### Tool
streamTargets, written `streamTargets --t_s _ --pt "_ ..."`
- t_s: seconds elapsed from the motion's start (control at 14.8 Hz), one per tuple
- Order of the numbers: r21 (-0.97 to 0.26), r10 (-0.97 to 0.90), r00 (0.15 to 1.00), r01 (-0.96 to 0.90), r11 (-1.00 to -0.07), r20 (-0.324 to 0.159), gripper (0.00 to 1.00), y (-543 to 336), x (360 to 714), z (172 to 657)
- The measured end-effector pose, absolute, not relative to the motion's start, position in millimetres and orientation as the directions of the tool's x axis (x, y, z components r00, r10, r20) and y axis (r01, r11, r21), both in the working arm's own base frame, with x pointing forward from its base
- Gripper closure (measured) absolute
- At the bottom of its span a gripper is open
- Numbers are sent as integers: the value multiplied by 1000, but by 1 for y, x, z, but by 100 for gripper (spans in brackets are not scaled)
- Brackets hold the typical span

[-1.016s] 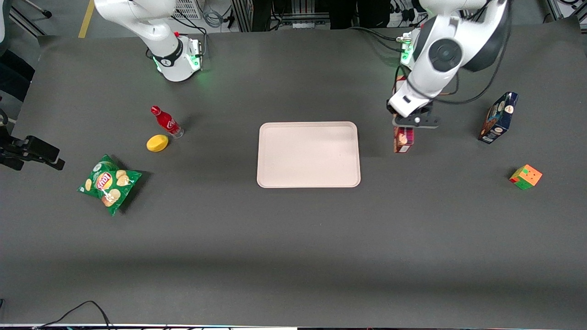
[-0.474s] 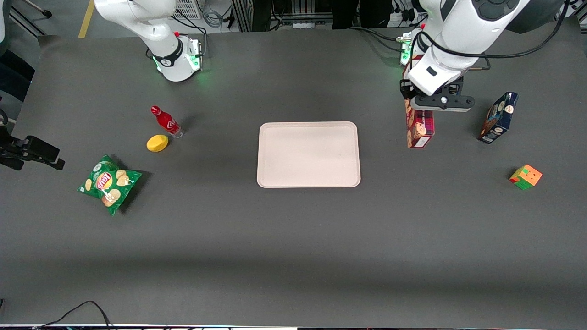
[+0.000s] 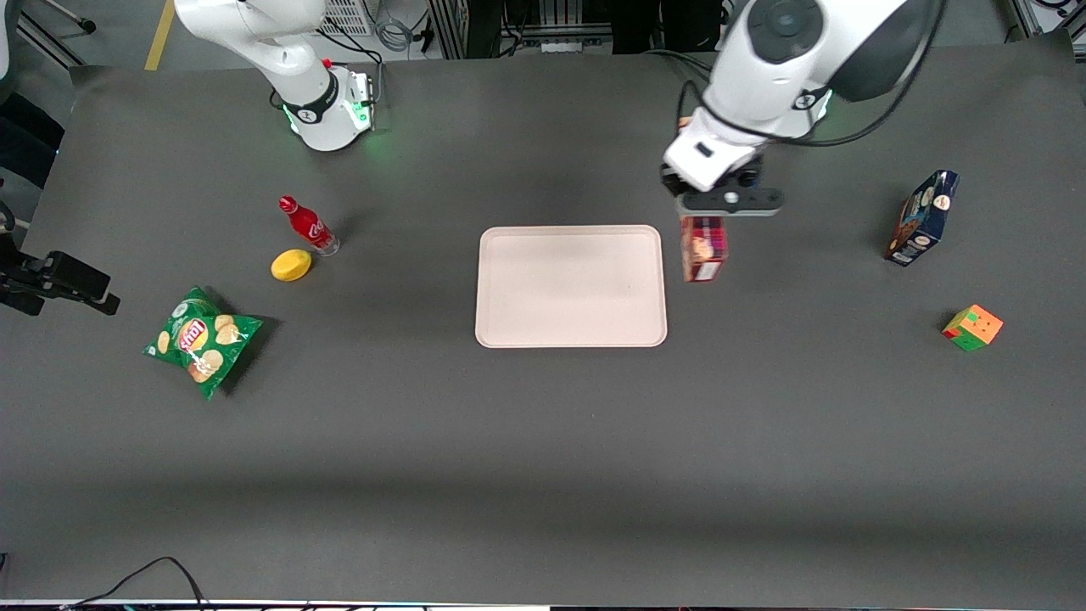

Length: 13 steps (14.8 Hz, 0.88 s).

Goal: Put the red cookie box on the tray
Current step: 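Carry the box over the white tray and tip it down flat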

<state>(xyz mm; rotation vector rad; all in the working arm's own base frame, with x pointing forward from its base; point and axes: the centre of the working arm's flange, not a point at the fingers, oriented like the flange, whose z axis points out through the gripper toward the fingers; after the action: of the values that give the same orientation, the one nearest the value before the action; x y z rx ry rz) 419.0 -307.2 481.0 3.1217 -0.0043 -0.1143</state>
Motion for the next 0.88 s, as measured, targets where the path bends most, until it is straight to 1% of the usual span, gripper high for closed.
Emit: streamTargets --t_s 0.2,0.54,0.68,0.88 --pt "66 3 998 8 -998 -64 75 -348 412 446" --pt "132 17 998 26 -991 -67 75 -352 414 349" --pt "129 29 998 36 -991 -53 75 -349 412 307" --pt "89 34 998 39 -995 -58 75 -351 408 260"
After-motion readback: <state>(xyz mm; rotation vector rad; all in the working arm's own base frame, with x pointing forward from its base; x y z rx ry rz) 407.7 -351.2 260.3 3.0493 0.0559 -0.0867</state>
